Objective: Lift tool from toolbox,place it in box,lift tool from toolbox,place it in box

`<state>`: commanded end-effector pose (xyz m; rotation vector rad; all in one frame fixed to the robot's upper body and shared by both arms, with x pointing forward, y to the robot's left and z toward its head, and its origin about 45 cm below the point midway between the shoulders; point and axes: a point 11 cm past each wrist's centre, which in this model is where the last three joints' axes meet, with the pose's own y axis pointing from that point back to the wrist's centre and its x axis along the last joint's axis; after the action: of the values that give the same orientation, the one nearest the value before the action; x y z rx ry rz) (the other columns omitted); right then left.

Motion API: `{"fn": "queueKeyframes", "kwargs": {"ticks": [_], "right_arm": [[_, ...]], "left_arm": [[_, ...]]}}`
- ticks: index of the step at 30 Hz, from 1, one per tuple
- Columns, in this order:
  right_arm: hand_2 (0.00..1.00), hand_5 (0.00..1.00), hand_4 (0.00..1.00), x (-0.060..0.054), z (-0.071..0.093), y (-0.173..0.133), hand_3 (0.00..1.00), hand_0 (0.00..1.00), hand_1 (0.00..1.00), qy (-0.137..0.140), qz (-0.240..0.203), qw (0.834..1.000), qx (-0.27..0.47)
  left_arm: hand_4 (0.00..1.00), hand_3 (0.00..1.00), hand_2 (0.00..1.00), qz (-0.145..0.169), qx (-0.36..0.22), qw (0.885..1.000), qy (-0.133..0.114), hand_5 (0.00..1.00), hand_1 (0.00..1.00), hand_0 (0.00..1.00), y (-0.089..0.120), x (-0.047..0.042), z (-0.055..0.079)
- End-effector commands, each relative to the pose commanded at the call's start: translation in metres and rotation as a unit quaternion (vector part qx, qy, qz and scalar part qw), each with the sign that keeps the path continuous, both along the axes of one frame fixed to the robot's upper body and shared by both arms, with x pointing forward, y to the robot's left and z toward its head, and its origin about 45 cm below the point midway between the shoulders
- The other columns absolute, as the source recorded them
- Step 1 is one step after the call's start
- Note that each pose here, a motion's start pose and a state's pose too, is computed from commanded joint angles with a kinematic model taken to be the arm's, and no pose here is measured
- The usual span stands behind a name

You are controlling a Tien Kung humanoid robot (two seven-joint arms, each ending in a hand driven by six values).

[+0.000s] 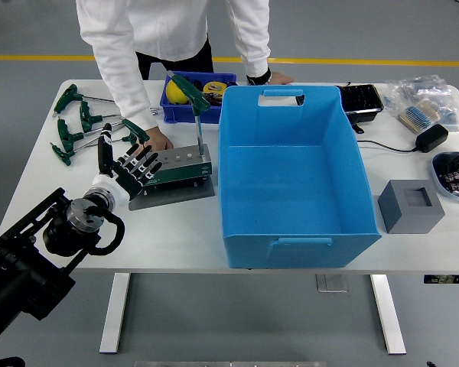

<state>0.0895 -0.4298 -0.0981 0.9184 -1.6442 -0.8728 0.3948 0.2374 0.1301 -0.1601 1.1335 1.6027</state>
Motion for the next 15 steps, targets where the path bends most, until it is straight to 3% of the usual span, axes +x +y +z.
{"fn": "queueKeyframes", "kwargs": {"ticks": [2, 14, 15], "right_arm": [[0.712, 0.752, 0.805, 0.0, 0.0, 0.0, 0.561, 0.649, 0.642, 0.0, 0.001, 1.0, 0.0], [0.712, 0.751, 0.805, 0.001, 0.0, 0.0, 0.56, 0.649, 0.641, 0.001, 0.002, 1.0, -0.001], [0.712, 0.752, 0.805, 0.001, 0.0, 0.0, 0.561, 0.649, 0.642, 0.001, 0.002, 1.0, 0.0]], "left_arm": [[0.926, 0.819, 0.701, -0.001, -0.007, 1.0, -0.003, 0.946, 0.55, 0.419, -0.002, 0.0011, 0.002], [0.927, 0.797, 0.702, -0.009, -0.041, 0.999, -0.028, 0.949, 0.554, 0.427, -0.015, 0.0133, 0.02], [0.929, 0.746, 0.703, -0.01, -0.044, 0.998, -0.032, 0.954, 0.561, 0.434, -0.016, 0.0144, 0.023]]}}
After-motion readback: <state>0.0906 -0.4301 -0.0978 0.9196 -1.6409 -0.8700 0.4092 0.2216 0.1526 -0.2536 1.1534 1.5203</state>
